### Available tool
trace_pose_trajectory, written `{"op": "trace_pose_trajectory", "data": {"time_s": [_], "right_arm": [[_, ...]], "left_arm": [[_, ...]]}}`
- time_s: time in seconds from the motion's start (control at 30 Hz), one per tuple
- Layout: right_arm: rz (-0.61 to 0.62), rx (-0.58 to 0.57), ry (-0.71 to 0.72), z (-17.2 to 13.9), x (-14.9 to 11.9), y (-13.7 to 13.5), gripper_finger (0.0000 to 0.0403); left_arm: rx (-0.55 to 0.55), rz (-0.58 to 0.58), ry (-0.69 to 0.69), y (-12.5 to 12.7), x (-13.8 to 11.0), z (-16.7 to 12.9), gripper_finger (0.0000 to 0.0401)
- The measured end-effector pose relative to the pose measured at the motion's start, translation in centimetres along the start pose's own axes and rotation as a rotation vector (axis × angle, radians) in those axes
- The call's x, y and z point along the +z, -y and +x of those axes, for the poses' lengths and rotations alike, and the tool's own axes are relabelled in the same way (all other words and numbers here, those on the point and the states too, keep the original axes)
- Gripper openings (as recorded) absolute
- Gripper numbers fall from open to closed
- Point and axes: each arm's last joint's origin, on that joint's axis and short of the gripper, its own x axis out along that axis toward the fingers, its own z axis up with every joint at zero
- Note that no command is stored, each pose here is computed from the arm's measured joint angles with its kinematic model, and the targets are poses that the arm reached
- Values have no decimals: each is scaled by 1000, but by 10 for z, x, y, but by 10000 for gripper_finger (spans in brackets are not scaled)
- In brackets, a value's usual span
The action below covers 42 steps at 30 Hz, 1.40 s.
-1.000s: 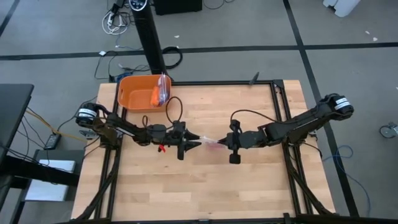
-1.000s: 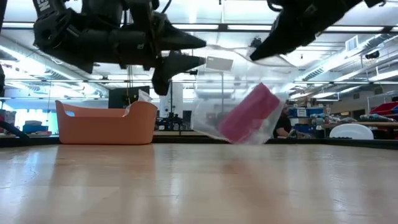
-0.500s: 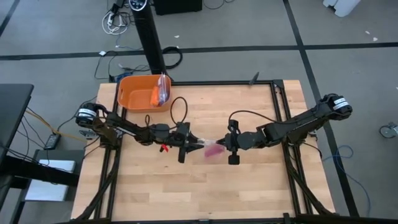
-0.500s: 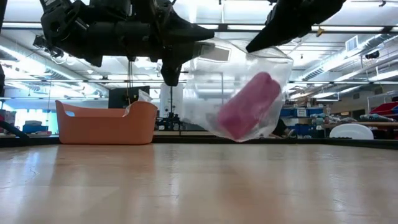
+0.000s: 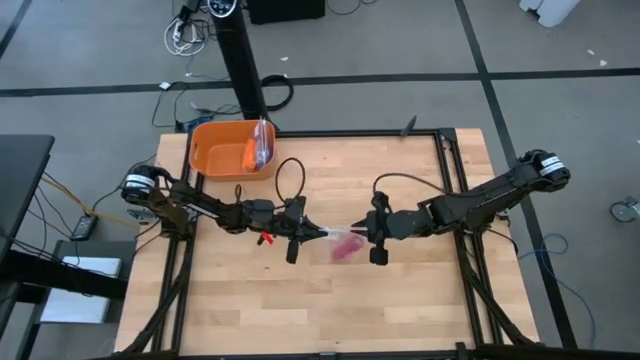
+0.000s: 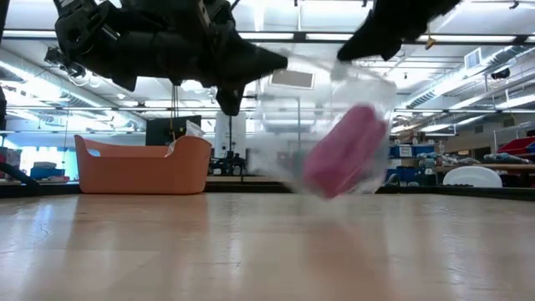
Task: Roll bandage
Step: Close the transparent zip bag
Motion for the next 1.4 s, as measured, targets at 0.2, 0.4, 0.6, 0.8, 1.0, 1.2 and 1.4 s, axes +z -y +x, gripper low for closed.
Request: {"op": "trace_pose_trajectory", "data": {"time_s": [0.2, 0.4, 0.6, 0.8, 1.0, 1.2, 1.4], "right_arm": [[225, 123, 110, -5, 17, 11, 104], [172, 228, 119, 17, 17, 9, 80], [182, 235, 100, 33, 18, 7, 88], [186, 252, 67, 37, 20, 7, 138], [188, 257, 59, 34, 21, 7, 124], [172, 255, 53, 37, 19, 7, 47], [149, 256, 56, 37, 19, 6, 10]], "left_arm": [[11, 83, -23, -1, -2, 0, 2], [-1, 165, -39, 0, -2, 2, 1], [-3, 208, -115, 4, 5, 13, 1], [-34, 249, -152, 10, 12, 21, 1], [-62, 259, -134, 17, 15, 23, 1], [-61, 257, -133, 18, 15, 23, 1], [-60, 247, -139, 18, 14, 23, 1]]}}
